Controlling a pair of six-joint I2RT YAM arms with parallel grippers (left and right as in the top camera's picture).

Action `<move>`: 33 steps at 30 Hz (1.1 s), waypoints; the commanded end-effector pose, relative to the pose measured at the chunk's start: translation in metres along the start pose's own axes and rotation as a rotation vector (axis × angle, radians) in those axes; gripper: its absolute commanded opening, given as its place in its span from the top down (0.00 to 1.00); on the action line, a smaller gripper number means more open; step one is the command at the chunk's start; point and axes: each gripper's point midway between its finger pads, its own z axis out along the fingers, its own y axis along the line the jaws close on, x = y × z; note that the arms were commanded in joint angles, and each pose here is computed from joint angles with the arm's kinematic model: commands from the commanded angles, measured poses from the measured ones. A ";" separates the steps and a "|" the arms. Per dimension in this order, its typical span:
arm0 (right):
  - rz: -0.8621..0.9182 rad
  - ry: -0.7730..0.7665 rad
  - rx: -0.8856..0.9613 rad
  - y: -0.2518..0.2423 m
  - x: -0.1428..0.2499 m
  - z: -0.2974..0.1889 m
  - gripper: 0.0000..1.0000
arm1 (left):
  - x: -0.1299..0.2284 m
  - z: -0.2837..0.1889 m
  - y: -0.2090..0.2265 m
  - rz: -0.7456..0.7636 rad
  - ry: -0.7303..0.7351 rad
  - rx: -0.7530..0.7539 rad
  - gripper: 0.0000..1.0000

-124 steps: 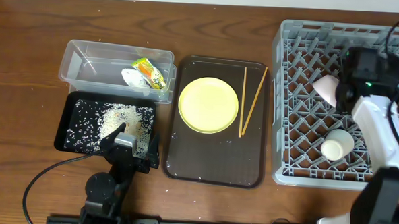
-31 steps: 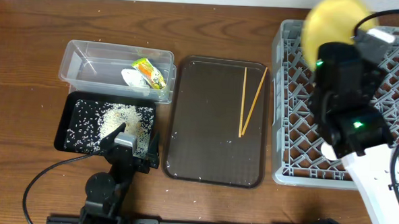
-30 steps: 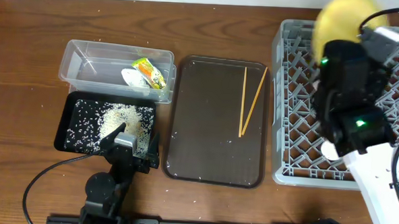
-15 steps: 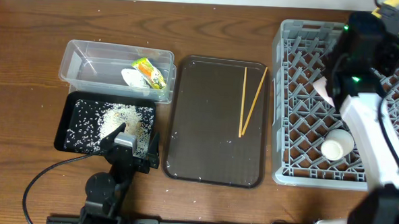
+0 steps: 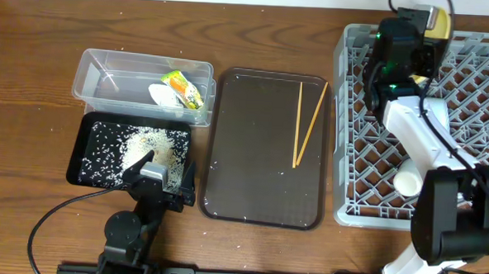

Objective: Sort waste into correct bins and load items into the dishwasher rack
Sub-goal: 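Lift the yellow plate and stand it upright in the dish rack, then grasp one wooden chopstick on the brown tray with the right gripper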

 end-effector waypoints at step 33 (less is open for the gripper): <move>-0.007 0.749 -1.195 0.198 0.151 -0.269 0.55 | 0.017 0.002 0.001 0.009 0.042 0.003 0.06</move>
